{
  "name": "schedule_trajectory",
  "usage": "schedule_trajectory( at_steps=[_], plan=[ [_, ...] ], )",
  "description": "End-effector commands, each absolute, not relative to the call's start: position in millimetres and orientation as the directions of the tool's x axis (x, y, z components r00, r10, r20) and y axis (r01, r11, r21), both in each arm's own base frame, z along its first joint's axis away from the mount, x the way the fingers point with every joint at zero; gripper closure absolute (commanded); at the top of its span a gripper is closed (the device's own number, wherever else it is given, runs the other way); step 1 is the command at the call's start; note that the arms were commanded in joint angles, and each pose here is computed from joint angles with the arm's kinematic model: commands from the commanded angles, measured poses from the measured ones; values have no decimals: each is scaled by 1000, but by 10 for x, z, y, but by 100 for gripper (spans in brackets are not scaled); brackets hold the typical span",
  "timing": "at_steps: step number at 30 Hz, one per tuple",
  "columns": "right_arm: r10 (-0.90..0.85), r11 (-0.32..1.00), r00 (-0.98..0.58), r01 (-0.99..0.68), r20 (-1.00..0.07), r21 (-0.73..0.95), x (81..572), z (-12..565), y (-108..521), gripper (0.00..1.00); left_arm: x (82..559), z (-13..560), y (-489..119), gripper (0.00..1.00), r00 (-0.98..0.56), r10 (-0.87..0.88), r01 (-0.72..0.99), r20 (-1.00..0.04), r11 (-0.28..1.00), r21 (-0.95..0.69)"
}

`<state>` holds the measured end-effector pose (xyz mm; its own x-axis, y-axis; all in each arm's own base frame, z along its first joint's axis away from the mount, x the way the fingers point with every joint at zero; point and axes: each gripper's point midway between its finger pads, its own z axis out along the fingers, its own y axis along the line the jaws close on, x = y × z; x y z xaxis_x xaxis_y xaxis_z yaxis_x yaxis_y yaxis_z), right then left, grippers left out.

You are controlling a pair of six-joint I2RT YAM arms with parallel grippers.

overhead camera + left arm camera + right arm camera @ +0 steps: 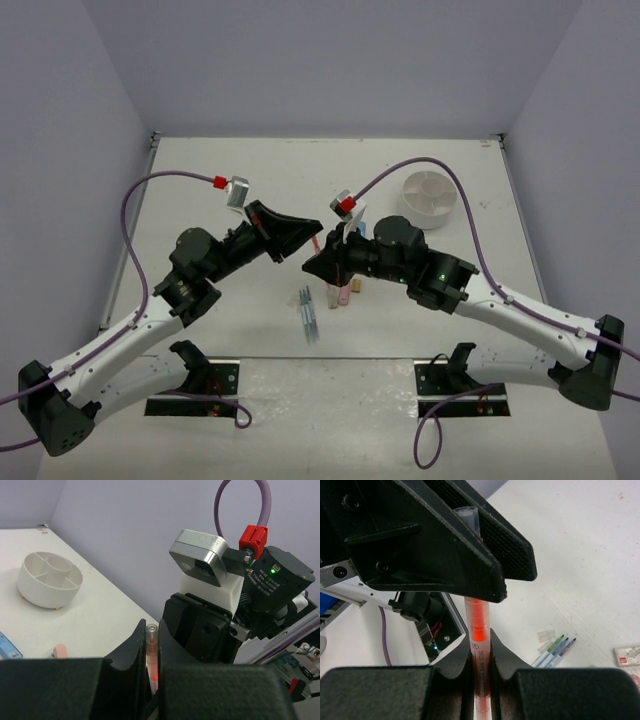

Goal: Sort the stationery into containers
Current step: Close the pen cap on the pen.

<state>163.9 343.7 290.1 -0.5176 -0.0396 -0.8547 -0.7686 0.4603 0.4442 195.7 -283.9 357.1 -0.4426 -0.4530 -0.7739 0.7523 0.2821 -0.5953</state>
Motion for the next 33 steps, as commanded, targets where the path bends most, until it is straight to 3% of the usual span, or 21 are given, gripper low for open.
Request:
schedule_trajectory(
  at_steps=[1, 8, 16, 21, 25, 32, 33],
  plan=[
    [230, 495, -329, -771, -916, 401, 2221, 4097, 3273, 100, 1634, 2854, -2965, 100, -591, -238, 727, -771, 256, -637],
    [246, 492, -316, -774, -916, 399, 2437, 4441, 3314, 100, 1375, 2570, -3094, 100, -646, -179, 709, -742, 220, -670],
    [216, 508, -341, -761, -915, 404, 2653, 4336, 3488, 100, 1163, 2641, -3220, 100, -649, -154, 728, -745, 161, -667],
    [181, 479, -369, -777, -912, 409, 2564, 4014, 3496, 100, 1456, 2678, -3013, 100, -580, -222, 696, -784, 366, -618],
    [124, 449, -394, -796, -911, 406, 2423, 3610, 3481, 100, 1677, 3126, -2890, 100, -424, -245, 735, -872, 468, -490],
    [60, 444, -474, -775, -878, 449, 2412, 3169, 3578, 100, 1585, 3862, -3147, 100, -307, -240, 868, -921, 326, -374],
    [68, 447, -478, -770, -876, 455, 2416, 3157, 3574, 100, 1584, 3957, -3156, 96, -299, -254, 873, -920, 317, -371]
  ],
)
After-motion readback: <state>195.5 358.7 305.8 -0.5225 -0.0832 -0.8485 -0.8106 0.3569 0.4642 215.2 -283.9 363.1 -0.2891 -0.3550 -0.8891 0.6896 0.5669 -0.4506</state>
